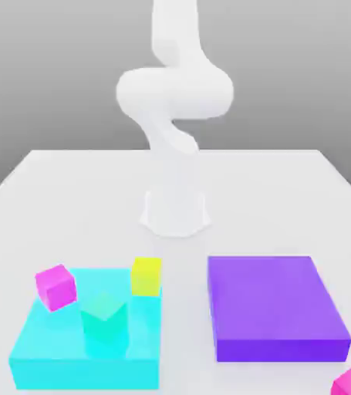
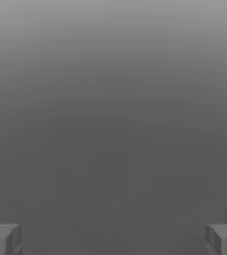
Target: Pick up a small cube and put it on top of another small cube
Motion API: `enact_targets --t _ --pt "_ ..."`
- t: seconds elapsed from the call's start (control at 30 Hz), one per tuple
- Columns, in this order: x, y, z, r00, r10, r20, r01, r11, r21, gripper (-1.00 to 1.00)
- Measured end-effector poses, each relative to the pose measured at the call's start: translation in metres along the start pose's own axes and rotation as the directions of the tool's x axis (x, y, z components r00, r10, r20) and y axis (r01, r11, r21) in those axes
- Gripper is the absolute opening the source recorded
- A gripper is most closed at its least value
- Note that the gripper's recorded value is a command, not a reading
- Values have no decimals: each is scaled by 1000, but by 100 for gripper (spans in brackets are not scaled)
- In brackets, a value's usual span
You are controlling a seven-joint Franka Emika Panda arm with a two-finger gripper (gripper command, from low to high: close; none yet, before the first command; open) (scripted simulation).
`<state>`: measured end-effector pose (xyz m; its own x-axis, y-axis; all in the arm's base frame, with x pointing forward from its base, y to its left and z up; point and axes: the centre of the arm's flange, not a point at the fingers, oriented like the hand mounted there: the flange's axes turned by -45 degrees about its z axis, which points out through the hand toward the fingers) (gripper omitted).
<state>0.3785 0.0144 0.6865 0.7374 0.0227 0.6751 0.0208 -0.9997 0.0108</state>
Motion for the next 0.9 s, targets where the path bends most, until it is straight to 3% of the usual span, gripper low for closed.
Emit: enact_targets --t 0.43,0.9 --pt "-18 -94 211 933 -216 287 198 976 90 0" --pt "-154 -210 404 729 -452 515 354 892 281 0"
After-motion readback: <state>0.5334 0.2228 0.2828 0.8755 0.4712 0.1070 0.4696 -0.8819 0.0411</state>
